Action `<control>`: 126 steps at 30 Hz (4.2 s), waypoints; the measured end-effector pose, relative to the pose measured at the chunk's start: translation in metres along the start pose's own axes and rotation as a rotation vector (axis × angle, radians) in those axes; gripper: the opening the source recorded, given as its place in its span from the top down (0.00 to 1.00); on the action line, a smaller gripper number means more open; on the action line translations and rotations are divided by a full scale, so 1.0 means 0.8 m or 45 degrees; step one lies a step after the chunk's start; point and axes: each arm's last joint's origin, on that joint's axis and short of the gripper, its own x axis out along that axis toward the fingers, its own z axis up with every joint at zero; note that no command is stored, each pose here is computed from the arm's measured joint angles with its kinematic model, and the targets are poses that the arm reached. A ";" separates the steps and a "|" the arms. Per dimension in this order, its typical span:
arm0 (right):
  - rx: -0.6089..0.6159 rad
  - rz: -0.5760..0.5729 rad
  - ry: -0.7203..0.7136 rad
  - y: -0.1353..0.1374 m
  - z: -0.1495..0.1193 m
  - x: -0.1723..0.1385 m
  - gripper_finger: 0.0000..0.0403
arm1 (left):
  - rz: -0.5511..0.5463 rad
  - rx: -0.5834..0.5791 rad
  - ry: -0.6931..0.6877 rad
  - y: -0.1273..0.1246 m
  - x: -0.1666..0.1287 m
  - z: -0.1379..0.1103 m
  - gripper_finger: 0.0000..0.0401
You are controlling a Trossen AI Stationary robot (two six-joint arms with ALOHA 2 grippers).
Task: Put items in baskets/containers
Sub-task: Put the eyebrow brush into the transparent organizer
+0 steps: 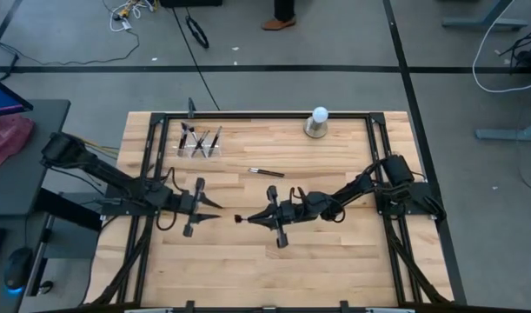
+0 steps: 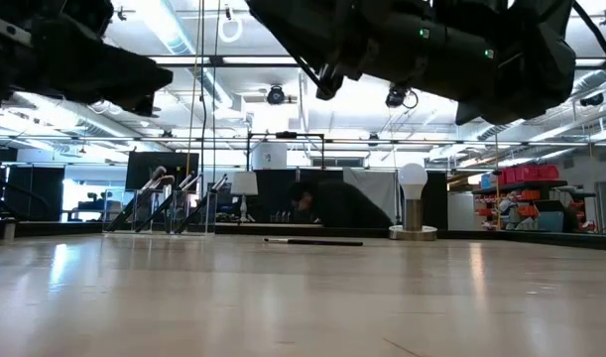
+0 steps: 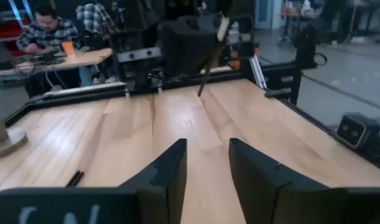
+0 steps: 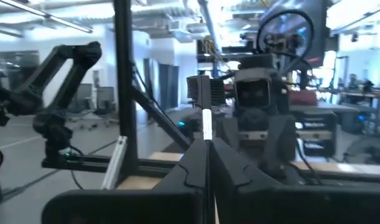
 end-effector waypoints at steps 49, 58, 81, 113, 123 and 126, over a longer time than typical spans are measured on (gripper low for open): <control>0.041 0.184 0.082 0.006 -0.007 0.001 0.98 | -0.349 0.448 -0.219 -0.030 0.100 0.067 0.87; 0.090 0.179 0.115 0.006 -0.010 0.001 0.94 | -0.348 0.419 -0.200 -0.030 0.100 0.066 0.95; 0.150 -0.313 0.590 -0.009 0.018 -0.046 0.68 | 0.631 0.143 0.799 0.044 0.034 0.170 0.95; 0.124 -0.296 0.542 -0.007 0.005 -0.042 0.73 | 1.372 -0.470 1.206 0.251 -0.083 0.104 0.94; 0.125 -0.295 0.542 -0.007 0.005 -0.042 0.73 | 1.391 -0.515 1.236 0.252 -0.089 0.089 0.90; 0.126 -0.296 0.541 -0.007 0.005 -0.042 0.73 | 1.395 -0.512 1.227 0.253 -0.088 0.089 0.84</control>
